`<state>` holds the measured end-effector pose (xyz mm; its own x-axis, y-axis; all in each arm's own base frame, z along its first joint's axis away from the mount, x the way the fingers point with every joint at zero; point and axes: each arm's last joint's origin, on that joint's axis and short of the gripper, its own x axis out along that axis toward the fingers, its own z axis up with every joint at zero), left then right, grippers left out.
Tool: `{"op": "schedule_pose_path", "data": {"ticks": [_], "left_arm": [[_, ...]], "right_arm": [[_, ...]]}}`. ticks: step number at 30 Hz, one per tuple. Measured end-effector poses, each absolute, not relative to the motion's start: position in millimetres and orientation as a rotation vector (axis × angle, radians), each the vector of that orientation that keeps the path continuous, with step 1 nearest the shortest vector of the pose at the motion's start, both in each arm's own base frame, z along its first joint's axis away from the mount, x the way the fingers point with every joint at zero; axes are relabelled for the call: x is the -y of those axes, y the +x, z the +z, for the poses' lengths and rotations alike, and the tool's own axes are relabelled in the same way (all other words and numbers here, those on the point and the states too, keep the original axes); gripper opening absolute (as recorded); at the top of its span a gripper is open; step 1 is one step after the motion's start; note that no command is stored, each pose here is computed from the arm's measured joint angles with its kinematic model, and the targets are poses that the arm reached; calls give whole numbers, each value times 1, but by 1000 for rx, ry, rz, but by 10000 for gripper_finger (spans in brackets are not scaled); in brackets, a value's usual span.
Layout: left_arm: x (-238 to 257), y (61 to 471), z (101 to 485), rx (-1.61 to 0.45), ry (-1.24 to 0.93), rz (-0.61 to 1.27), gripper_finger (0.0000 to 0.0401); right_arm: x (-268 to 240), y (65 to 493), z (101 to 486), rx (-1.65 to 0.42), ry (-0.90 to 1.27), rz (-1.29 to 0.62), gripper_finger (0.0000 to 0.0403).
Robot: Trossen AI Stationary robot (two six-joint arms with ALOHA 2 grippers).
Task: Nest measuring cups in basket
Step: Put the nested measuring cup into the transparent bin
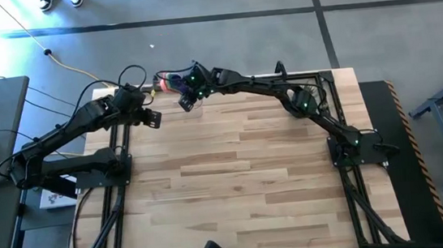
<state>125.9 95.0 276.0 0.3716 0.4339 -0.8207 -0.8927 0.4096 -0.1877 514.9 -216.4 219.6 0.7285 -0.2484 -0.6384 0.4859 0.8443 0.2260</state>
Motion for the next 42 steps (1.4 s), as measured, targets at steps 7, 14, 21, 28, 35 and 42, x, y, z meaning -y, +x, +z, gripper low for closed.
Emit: {"op": "schedule_pose_path", "data": {"ticks": [7, 14, 21, 28, 35, 42], "left_arm": [[-96, 126, 276, -798, -619, 912, 85], [-102, 133, 282, -728, -519, 884, 85], [-115, 137, 278, -755, -462, 893, 86], [-127, 143, 266, -827, -483, 915, 86], [-129, 147, 261, -855, -498, 897, 86], [-129, 147, 261, -859, -493, 894, 86]], "right_arm": [[216, 516, 225, -606, 400, -413, 124], [215, 515, 227, -606, 413, -412, 124], [223, 512, 228, -593, 431, -431, 124], [230, 500, 219, -716, 424, -470, 124], [230, 497, 216, -762, 406, -484, 124], [230, 489, 213, -850, 397, -530, 124]]}}
